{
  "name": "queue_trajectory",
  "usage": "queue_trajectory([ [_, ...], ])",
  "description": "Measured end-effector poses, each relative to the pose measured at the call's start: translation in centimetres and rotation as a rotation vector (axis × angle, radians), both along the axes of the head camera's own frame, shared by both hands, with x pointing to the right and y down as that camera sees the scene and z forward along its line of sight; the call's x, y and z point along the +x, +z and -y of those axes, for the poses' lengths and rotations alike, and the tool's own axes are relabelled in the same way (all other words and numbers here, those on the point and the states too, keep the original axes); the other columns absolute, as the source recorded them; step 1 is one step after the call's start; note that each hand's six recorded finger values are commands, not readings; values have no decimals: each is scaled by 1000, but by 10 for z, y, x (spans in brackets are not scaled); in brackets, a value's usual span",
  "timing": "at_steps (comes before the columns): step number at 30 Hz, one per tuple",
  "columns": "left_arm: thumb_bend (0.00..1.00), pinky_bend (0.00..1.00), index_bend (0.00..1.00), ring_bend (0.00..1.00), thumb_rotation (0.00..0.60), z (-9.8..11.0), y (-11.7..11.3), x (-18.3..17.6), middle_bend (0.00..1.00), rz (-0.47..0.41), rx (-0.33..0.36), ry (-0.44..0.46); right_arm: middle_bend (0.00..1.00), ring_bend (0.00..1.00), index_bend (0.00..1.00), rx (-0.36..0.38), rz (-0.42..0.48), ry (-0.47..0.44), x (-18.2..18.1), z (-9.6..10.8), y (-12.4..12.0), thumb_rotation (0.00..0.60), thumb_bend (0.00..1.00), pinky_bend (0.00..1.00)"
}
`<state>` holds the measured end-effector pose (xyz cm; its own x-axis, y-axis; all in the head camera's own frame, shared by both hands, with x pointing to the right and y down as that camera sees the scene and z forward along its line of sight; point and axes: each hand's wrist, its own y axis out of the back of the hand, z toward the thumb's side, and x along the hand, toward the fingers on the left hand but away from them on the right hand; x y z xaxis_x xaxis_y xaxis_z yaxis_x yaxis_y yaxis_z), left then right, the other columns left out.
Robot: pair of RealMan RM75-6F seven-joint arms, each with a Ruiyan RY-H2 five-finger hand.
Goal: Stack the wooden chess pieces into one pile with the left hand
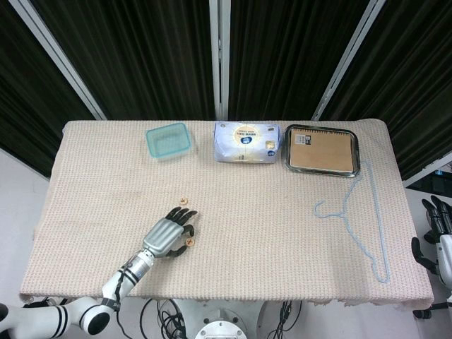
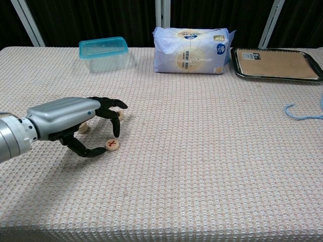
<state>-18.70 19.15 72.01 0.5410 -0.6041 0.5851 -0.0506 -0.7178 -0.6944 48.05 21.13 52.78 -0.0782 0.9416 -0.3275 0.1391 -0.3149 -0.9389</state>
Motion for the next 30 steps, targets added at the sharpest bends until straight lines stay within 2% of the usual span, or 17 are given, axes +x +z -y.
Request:
queue_trajectory([
  [18, 325, 0, 448, 0, 600, -2, 7, 3, 53, -10, -20, -5, 0, 0, 0, 3, 4, 4, 1, 0, -1, 600, 432, 0],
  [30, 324, 0, 477, 0, 600, 2, 0, 3, 53, -31, -14, -21, 0, 0, 0, 1, 2, 3, 2, 0, 0, 600, 433, 0],
])
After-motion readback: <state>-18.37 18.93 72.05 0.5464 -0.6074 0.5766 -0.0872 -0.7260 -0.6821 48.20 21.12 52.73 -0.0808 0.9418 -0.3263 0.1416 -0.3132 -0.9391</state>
